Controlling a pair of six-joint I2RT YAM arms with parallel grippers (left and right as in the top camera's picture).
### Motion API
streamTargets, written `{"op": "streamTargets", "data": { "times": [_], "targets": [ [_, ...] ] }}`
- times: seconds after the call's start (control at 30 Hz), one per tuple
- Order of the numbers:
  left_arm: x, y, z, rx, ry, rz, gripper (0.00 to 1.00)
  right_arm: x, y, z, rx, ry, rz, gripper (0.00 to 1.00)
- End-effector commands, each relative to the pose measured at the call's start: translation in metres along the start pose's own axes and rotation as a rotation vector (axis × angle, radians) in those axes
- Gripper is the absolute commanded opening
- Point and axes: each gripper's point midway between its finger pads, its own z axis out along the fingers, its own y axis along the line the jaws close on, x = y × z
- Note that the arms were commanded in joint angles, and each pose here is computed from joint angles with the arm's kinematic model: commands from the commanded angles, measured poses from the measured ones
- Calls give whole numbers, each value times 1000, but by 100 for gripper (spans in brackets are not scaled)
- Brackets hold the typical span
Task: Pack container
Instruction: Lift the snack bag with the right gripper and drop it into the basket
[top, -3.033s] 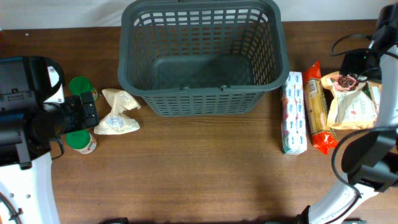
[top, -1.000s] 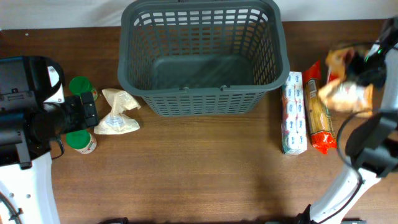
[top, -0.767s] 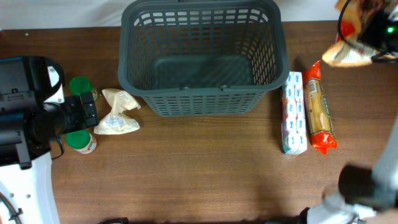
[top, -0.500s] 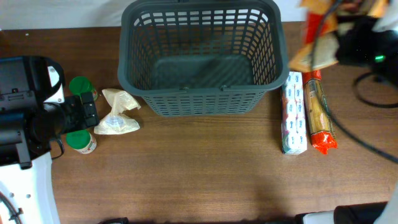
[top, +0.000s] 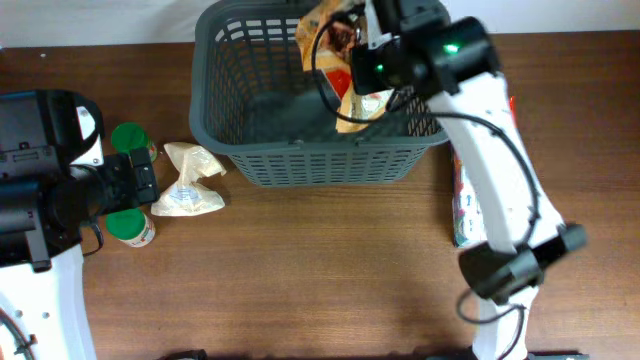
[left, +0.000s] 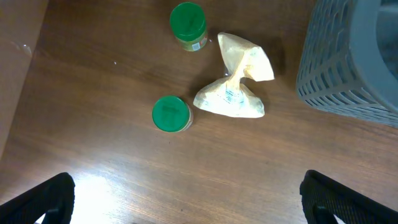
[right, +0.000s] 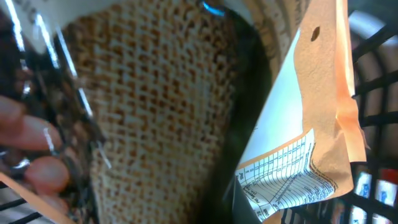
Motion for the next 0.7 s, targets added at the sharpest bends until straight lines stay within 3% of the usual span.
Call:
{"op": "streamTargets", "data": {
  "times": [0.0, 0.23, 0.4, 0.47, 0.53, 0.67],
  "targets": [
    [0, 3, 1, -11, 3, -3, 99, -6, -14, 8, 62, -12, -6, 4],
    [0, 3, 1, -11, 3, -3, 99, 42, -13, 78, 66, 214, -19, 4],
    [0, 3, 1, -11, 3, -3, 99, 58, -14, 95, 72, 282, -21, 6],
    [0, 3, 1, -11, 3, -3, 99, 54, -14, 90, 69, 266, -20, 18],
    [0, 3, 1, -11, 3, -3, 99, 47, -14, 79, 65, 237, -17, 42],
    [0, 3, 1, -11, 3, -3, 99, 24, -14, 43, 66, 138, -15, 58]
  ]
}}
